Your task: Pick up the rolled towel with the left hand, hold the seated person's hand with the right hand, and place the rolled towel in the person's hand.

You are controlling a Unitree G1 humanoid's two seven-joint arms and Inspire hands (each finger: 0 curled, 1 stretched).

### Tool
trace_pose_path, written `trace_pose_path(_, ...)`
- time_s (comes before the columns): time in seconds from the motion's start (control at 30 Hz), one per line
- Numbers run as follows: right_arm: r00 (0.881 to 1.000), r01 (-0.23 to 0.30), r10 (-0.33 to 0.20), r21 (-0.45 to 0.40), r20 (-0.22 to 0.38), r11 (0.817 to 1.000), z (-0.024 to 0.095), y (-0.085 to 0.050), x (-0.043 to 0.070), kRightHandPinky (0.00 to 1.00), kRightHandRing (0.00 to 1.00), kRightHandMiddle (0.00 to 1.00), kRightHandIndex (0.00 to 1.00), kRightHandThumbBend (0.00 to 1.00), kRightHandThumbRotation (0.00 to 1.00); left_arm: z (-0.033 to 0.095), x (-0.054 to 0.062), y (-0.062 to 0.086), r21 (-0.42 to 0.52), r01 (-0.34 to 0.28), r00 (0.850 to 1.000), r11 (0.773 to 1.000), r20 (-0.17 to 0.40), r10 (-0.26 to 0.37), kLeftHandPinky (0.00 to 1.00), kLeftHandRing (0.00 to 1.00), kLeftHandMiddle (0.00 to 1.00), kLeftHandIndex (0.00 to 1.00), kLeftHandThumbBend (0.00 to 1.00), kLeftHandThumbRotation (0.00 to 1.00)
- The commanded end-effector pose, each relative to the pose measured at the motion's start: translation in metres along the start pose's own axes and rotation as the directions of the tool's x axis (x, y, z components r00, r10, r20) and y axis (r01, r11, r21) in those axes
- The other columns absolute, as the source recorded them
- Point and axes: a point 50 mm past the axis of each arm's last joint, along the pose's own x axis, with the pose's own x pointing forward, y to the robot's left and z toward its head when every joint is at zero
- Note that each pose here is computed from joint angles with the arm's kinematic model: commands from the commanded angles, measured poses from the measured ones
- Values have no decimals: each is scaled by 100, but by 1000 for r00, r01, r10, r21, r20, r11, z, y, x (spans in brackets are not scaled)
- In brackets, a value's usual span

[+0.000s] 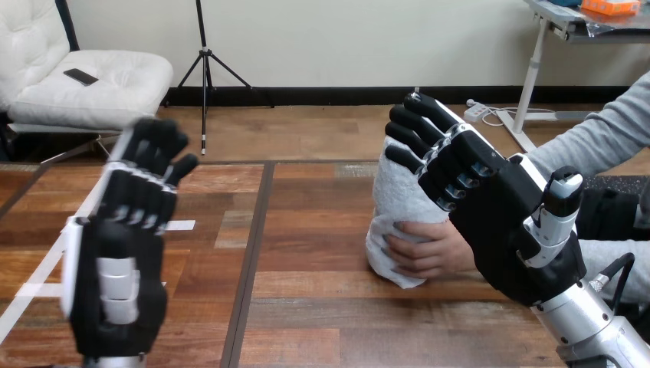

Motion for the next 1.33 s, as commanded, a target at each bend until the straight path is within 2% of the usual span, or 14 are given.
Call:
trace_pose_path(0.0,997,-10,10,-10,72,1000,10,5,9,100,98,95,94,100,100,5,9,-9,8,35,998,999,47,-36,87,90,89,86,86,86)
trace_pose_path(0.23,997,7,-7,3,79,1000,7,8,11,100,99,96,94,100,100,6,9,-13,-21,41,998,999,58,-40,87,91,90,85,87,83)
trace_pose_path(0.6,995,28,-30,21,94,999,3,15,11,100,100,99,99,100,100,6,11,-15,-2,63,996,998,57,-63,88,92,90,86,86,86)
trace_pose_path(0.87,992,59,-61,25,110,998,1,21,9,100,100,100,100,100,100,11,12,-20,65,95,992,993,72,-99,90,93,92,89,85,88)
trace_pose_path(1.3,991,57,-63,60,115,997,-3,24,5,100,100,100,100,100,100,18,12,-27,113,91,990,989,96,-102,95,96,94,91,87,88)
